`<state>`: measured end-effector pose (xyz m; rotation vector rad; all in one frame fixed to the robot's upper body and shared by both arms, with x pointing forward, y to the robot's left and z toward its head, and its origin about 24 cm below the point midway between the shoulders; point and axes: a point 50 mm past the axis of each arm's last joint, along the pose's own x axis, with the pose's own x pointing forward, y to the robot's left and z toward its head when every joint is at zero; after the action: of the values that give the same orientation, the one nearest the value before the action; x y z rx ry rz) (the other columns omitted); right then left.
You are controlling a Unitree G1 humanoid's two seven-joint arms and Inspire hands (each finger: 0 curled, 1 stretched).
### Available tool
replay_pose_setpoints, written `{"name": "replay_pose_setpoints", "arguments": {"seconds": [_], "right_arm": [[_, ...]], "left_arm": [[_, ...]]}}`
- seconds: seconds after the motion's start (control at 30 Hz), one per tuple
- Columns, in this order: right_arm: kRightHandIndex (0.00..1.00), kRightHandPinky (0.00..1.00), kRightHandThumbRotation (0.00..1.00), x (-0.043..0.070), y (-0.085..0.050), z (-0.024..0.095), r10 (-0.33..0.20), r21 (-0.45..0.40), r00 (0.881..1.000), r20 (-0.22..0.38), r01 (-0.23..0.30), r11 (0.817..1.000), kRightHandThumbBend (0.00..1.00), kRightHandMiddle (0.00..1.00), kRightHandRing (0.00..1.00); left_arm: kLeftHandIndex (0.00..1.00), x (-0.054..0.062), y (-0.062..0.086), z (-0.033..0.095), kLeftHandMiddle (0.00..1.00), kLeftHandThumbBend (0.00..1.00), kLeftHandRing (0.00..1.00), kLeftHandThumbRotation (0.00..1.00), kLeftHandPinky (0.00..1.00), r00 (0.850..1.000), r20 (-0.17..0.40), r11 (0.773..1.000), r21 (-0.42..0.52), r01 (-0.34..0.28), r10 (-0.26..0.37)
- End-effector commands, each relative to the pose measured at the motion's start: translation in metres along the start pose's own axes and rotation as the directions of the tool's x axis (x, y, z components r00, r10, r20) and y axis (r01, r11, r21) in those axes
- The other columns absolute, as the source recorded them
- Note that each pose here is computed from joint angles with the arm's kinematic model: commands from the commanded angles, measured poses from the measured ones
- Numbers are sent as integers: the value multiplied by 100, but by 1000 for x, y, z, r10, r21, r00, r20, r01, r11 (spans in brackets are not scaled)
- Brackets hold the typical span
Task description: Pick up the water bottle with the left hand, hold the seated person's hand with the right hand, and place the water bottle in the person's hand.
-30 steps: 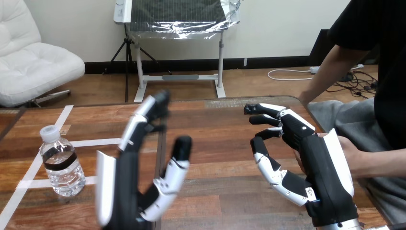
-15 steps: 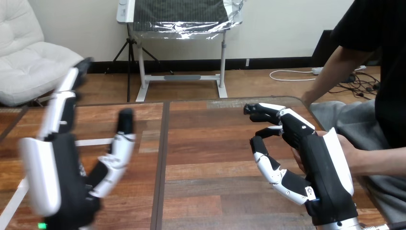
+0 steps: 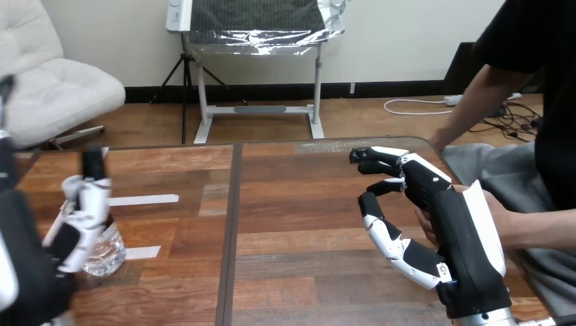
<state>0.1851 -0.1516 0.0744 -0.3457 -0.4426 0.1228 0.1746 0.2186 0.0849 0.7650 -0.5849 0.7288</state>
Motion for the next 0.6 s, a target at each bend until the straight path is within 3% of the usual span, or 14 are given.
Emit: {"name": "replay_pose_setpoints", "arguments": {"seconds": [0.0,0.57], "right_arm": [[70,61,0,15,-4,7,-18,-2,996,83,18,1000,30,77,74],[69,62,0,17,-4,7,-15,-4,995,94,15,1000,31,77,74]], "left_arm": [[90,12,-3,-7,91,44,89,70,84,999,35,999,33,-14,13],[91,16,-3,-35,92,48,90,75,83,999,-35,990,141,13,-8]]}}
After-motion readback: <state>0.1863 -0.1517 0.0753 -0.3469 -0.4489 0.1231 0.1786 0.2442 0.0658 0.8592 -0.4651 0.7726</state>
